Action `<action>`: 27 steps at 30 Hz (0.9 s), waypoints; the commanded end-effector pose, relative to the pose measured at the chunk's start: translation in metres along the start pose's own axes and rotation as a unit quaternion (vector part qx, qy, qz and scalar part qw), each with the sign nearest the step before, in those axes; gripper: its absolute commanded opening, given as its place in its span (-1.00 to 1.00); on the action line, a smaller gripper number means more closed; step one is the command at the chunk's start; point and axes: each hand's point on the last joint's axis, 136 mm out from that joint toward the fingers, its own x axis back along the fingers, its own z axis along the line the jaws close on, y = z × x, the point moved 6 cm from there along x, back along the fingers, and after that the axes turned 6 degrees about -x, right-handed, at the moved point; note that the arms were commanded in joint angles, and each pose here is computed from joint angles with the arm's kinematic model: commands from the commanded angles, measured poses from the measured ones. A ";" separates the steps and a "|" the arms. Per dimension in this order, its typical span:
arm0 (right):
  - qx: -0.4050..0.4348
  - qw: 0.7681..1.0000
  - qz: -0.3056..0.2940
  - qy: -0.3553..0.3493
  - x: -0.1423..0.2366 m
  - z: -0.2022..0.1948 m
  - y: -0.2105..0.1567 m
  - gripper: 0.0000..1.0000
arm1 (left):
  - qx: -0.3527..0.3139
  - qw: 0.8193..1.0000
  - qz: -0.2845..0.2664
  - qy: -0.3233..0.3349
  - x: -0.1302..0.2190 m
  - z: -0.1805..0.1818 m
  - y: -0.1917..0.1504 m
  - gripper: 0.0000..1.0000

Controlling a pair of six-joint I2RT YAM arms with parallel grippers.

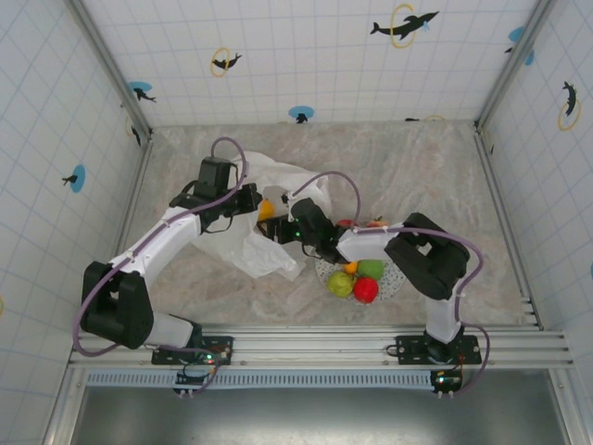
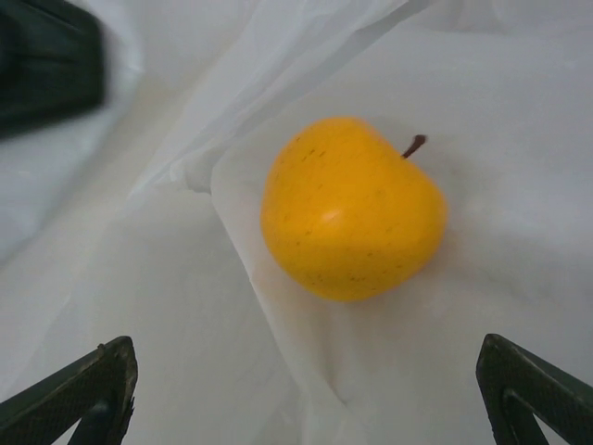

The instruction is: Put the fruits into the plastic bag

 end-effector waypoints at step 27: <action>0.054 0.969 0.119 -0.208 0.196 -0.054 -0.005 0.76 | -0.015 0.999 0.031 -0.023 -0.014 0.006 -0.016 -1.00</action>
